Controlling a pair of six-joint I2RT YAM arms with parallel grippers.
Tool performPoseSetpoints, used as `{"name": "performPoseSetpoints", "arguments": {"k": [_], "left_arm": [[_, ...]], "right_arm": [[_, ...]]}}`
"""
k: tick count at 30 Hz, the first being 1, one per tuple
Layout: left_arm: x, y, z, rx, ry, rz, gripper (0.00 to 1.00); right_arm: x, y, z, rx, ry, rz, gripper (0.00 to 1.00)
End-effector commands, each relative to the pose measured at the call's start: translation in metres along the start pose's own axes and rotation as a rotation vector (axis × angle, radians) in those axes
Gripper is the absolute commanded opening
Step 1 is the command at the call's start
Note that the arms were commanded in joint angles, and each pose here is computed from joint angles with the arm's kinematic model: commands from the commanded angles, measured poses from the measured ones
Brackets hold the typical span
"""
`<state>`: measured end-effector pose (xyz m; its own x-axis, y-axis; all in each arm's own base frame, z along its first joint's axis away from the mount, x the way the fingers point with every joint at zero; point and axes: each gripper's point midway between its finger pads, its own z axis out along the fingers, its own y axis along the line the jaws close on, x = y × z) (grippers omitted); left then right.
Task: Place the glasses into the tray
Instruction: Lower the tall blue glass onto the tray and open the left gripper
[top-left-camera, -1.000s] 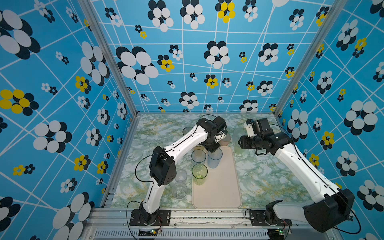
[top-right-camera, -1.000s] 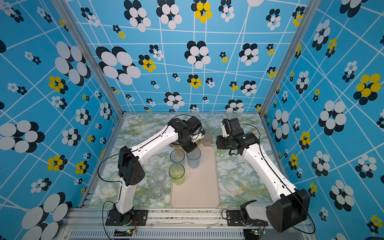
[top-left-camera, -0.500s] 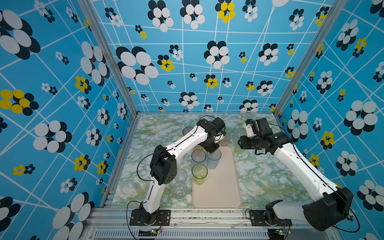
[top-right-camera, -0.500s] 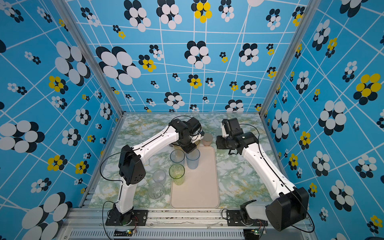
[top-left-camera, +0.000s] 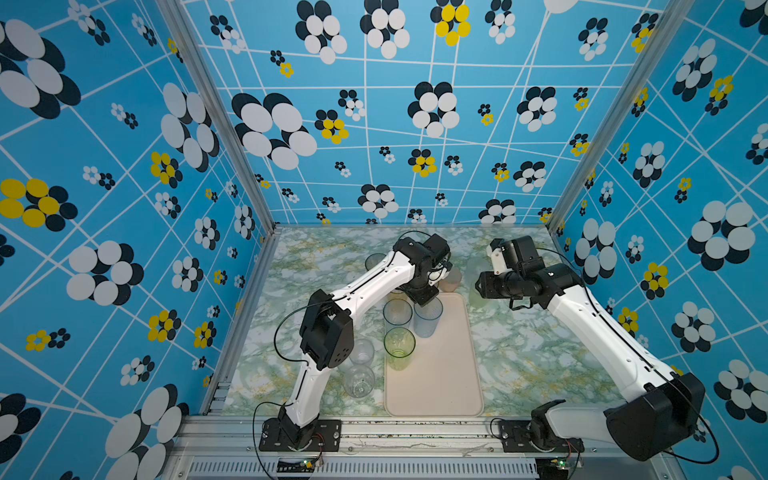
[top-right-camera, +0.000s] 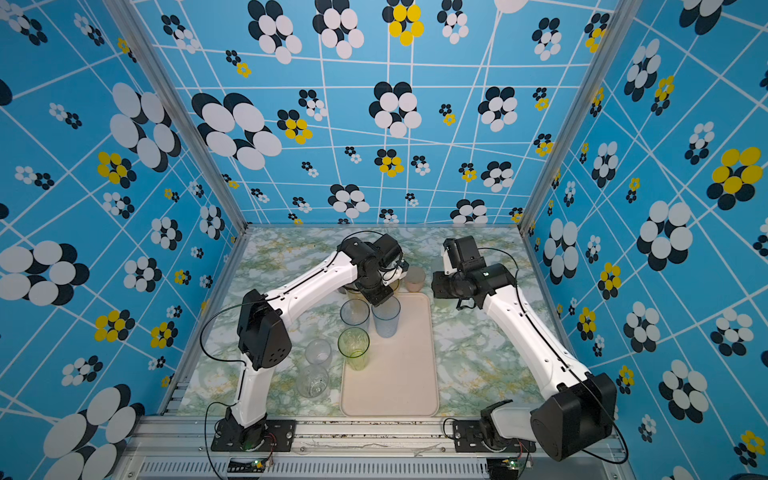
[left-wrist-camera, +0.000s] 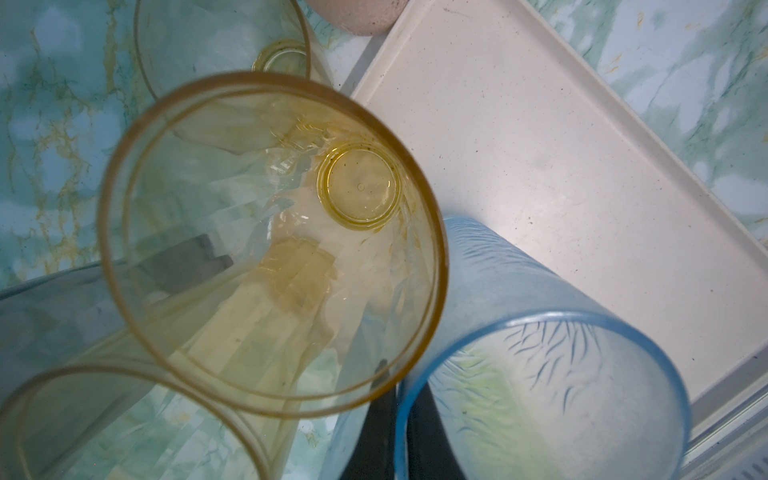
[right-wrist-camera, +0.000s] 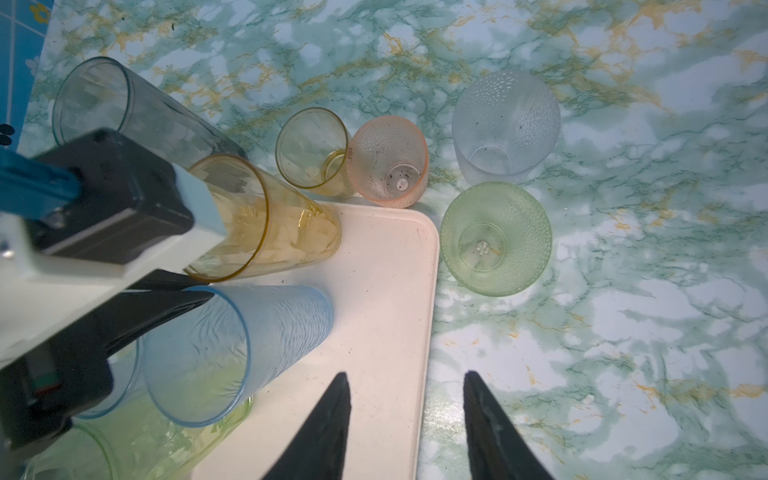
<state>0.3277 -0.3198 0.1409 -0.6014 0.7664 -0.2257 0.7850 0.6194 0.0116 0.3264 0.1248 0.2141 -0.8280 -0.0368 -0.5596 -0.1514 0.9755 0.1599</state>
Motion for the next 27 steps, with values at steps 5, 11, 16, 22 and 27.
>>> {"name": "performPoseSetpoints", "arguments": {"k": [5,11,16,22,27], "left_arm": [[0.01,-0.002,0.006,0.018,0.046,0.012,0.07],[0.009,-0.003,0.002,0.012,0.042,0.017,0.11],[0.008,-0.005,-0.004,0.001,0.032,0.026,0.15],[0.005,-0.007,-0.012,-0.011,0.014,0.033,0.15],[0.003,-0.008,-0.02,-0.019,-0.007,0.036,0.16]], "right_arm": [[0.001,0.002,0.006,-0.02,0.011,-0.001,0.47],[0.001,0.003,0.004,-0.024,0.007,-0.001,0.47],[0.002,0.003,0.002,-0.025,0.005,0.0,0.47],[0.002,0.003,0.001,-0.029,-0.001,0.0,0.47],[0.003,0.003,0.0,-0.029,-0.002,0.001,0.47]]}}
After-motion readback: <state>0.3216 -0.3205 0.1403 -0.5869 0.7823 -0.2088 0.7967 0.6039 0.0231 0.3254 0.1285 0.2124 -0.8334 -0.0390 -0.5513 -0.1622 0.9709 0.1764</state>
